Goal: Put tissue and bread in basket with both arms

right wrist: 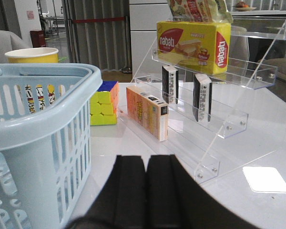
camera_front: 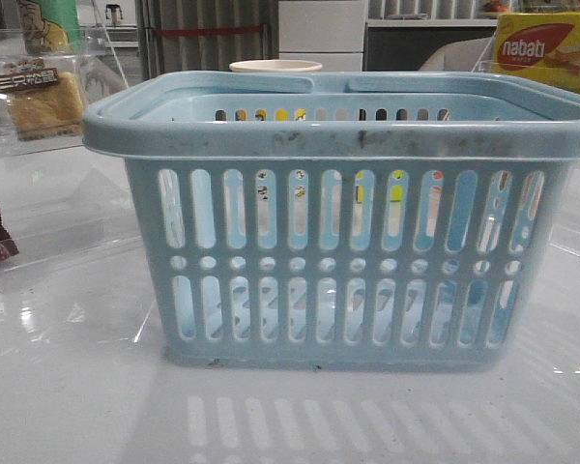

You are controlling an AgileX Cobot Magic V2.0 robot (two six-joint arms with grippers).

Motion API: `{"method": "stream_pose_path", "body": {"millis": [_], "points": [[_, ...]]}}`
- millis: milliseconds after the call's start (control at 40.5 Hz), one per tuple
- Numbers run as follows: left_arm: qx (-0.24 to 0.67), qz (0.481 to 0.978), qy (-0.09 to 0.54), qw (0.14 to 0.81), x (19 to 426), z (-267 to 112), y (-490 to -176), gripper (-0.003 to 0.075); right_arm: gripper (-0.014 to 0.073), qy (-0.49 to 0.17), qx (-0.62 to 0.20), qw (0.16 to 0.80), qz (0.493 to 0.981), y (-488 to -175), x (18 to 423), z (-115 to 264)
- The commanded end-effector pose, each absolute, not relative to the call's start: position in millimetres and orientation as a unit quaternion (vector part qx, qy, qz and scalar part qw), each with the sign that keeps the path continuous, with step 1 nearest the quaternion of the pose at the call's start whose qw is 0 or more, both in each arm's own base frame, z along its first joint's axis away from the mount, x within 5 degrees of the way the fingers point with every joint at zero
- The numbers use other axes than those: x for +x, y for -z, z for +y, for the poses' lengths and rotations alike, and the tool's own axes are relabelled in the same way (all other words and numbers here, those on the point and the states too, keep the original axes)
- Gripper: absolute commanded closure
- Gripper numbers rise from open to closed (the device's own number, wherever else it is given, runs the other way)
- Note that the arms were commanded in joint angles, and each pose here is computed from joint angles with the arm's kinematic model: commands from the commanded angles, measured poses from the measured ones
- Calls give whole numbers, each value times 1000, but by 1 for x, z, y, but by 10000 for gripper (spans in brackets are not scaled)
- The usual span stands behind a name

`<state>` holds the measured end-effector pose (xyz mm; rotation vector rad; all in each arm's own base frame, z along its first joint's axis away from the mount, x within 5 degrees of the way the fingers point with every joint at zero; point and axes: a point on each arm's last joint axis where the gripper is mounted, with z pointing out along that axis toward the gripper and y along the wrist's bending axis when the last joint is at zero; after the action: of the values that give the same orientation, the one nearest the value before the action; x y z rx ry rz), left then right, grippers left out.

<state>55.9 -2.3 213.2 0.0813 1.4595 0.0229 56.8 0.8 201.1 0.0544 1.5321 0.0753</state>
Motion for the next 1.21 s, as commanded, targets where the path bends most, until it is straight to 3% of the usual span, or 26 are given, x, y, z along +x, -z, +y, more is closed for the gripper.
{"method": "stream_pose_path", "body": {"millis": [0,840,939,1186], "points": [[30,630,-6,776,53,-2,-220,628,539,-32,24,757,653,-212,54,0],[30,630,-6,776,53,-2,-220,628,539,-32,24,759,649,-213,54,0],[30,610,-9,792,52,-2,-225,628,539,-32,24,759,650,-215,54,0],[30,585,-7,810,40,-2,-271,628,539,-35,19,788,615,-268,39,1]]}}
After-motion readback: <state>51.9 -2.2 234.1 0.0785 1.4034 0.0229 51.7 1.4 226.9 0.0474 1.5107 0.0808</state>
